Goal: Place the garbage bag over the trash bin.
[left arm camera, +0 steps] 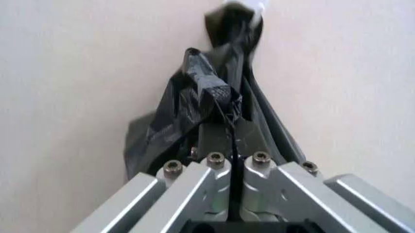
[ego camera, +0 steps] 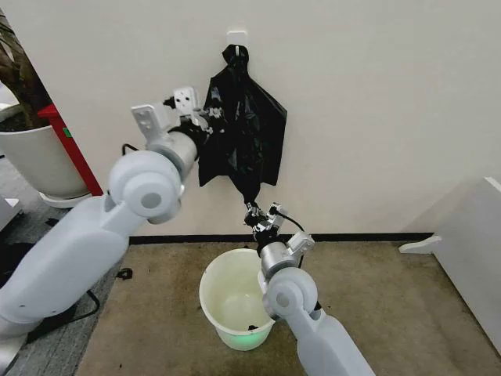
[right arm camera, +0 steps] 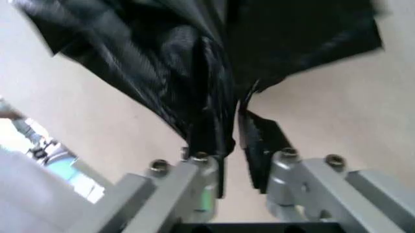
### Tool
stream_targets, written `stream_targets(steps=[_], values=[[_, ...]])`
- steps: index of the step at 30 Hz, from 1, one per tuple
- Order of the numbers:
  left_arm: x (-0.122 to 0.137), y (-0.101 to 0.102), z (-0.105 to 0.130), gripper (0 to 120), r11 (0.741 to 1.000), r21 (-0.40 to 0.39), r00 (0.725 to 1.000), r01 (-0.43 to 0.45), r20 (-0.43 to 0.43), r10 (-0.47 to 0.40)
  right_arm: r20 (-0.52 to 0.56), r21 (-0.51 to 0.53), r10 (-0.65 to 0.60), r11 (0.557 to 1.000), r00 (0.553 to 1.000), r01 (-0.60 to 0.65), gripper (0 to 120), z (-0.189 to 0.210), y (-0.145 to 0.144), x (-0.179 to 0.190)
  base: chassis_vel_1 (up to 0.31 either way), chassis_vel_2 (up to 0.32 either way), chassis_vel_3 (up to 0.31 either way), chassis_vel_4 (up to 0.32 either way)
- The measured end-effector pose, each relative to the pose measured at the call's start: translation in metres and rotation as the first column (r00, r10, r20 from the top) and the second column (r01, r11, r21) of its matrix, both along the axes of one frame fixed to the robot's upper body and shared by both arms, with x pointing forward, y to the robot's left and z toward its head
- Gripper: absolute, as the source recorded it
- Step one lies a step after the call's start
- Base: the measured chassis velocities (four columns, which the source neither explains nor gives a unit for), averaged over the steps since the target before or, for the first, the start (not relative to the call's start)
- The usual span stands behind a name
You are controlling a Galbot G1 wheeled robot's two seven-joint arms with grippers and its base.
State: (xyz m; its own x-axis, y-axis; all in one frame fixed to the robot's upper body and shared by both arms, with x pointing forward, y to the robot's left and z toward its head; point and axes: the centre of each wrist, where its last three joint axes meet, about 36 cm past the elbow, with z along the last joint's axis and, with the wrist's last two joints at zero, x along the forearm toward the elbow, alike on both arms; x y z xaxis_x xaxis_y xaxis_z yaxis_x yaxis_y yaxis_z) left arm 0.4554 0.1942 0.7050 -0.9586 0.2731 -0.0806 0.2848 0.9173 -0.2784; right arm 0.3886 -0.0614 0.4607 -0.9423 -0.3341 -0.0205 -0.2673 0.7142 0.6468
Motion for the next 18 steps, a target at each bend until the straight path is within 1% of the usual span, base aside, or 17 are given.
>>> stream_targets(steps=[2,3,4,6,7,8,11,12,13,14,16,18], values=[[0.005,0.008,0.003,0,1.0,-0.021,1.0,-0.01,0.015,0.01,0.036,-0.029,0.032,0.999,0.999,-0.031,18,-0.002,-0.002,-0.006,0.0,0.0,0.0,0.0],[0.007,0.012,0.004,0,0.999,-0.033,1.0,-0.014,0.02,0.014,0.046,-0.041,0.049,0.998,0.998,-0.047,25,-0.004,-0.002,-0.01,0.0,0.0,0.0,0.0],[0.008,0.014,0.004,0,0.999,-0.039,1.0,-0.015,0.022,0.016,0.05,-0.048,0.056,0.997,0.997,-0.053,26,-0.005,-0.002,-0.012,0.0,0.0,0.0,0.0],[0.011,0.019,0.005,0,0.998,-0.052,0.999,-0.017,0.029,0.019,0.065,-0.075,0.068,0.995,0.996,-0.063,34,-0.009,-0.001,-0.018,0.0,0.0,0.0,0.0],[0.011,0.019,0.005,0,0.998,-0.052,0.999,-0.017,0.029,0.019,0.065,-0.075,0.068,0.995,0.996,-0.063,34,-0.009,-0.001,-0.018,0.0,0.0,0.0,0.0],[0.011,0.021,0.004,0,0.998,-0.059,0.999,-0.016,0.03,0.018,0.08,-0.095,0.078,0.993,0.994,-0.07,39,-0.012,-0.002,-0.021,0.0,0.0,0.0,0.0],[0.011,0.028,0.001,0,0.997,-0.08,1.0,-0.007,0.025,0.009,0.115,-0.143,0.111,0.985,0.987,-0.094,53,-0.019,-0.013,-0.033,0.0,0.0,0.0,0.0],[0.011,0.03,0.0,0,0.996,-0.085,1.0,-0.006,0.024,0.008,0.123,-0.155,0.117,0.983,0.986,-0.097,56,-0.019,-0.017,-0.037,0.0,0.0,0.0,0.0],[0.011,0.03,0.0,0,0.996,-0.085,1.0,-0.006,0.024,0.008,0.123,-0.155,0.117,0.983,0.986,-0.097,56,-0.019,-0.017,-0.037,0.0,0.0,0.0,0.0],[0.011,0.033,-0.003,0,0.996,-0.094,1.0,-0.006,0.019,0.008,0.134,-0.175,0.126,0.979,0.983,-0.102,62,-0.018,-0.024,-0.044,0.0,0.0,0.0,0.0],[0.011,0.039,-0.006,0,0.993,-0.116,1.0,-0.006,0.008,0.007,0.148,-0.191,0.135,0.976,0.98,-0.106,69,-0.011,-0.034,-0.054,0.0,0.0,0.0,0.0],[0.011,0.043,-0.006,0,0.991,-0.135,1.0,-0.006,-0.004,0.005,0.162,-0.187,0.13,0.977,0.978,-0.099,78,0.0,-0.045,-0.055,0.0,0.0,0.0,0.0]])
